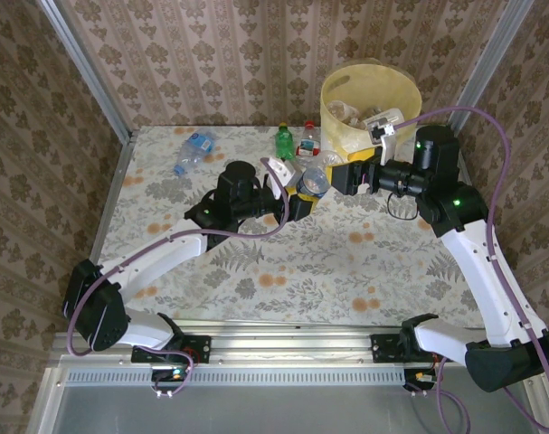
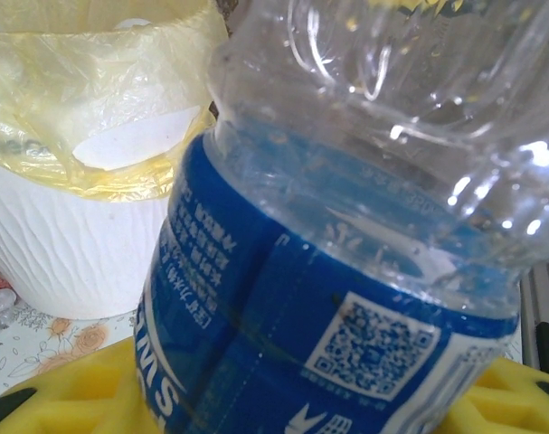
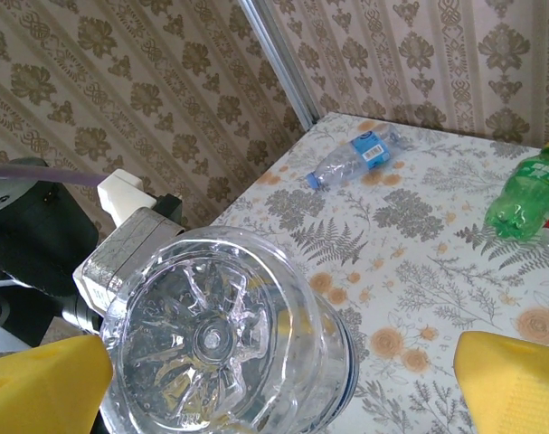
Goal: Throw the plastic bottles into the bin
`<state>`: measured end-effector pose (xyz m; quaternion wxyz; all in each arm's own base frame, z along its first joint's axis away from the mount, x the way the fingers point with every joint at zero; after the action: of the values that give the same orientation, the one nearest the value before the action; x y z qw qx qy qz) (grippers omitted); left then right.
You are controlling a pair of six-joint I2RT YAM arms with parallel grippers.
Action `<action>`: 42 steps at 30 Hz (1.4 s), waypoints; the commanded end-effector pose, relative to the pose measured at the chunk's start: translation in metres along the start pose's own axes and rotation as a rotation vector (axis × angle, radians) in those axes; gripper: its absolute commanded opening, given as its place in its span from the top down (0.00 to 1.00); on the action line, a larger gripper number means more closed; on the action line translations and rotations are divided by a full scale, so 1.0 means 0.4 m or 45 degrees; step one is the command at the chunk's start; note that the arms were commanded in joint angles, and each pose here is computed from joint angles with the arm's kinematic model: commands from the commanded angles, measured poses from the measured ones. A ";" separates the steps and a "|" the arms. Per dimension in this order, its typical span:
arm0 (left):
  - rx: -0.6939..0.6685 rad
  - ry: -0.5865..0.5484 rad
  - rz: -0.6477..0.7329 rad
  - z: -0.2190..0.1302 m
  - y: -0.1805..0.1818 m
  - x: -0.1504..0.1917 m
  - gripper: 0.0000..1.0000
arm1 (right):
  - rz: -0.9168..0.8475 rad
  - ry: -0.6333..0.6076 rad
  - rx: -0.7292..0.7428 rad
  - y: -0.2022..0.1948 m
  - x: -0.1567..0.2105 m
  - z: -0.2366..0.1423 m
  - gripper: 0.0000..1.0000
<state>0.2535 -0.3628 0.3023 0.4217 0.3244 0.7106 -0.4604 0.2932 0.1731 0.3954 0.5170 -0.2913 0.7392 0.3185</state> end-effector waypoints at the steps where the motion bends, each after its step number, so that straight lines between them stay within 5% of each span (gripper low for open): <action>1: 0.036 -0.097 0.065 0.003 -0.028 -0.070 0.57 | -0.047 0.020 -0.080 0.054 -0.004 -0.018 0.00; 29: 0.084 -0.065 0.093 0.012 -0.058 -0.065 0.57 | 0.021 0.048 -0.119 0.035 0.024 0.023 0.08; 42: 0.137 -0.029 0.094 0.024 -0.080 -0.055 0.57 | 0.015 0.036 -0.086 0.026 0.016 0.022 0.24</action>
<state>0.2482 -0.3769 0.3120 0.4232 0.3417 0.6964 -0.4682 0.2862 0.1847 0.3869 0.4901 -0.3109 0.7392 0.3416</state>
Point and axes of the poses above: each hand's point on the last joint's axis, 136 mm out from that joint toward the fingers, its own z axis out along the fingers, its own y axis along the line the jaws close on, x = y × z, the point moved 1 cm from there along -z, back along the fingers, and after that the axes turned 15 degrees about -z, right-handed, at the moved point
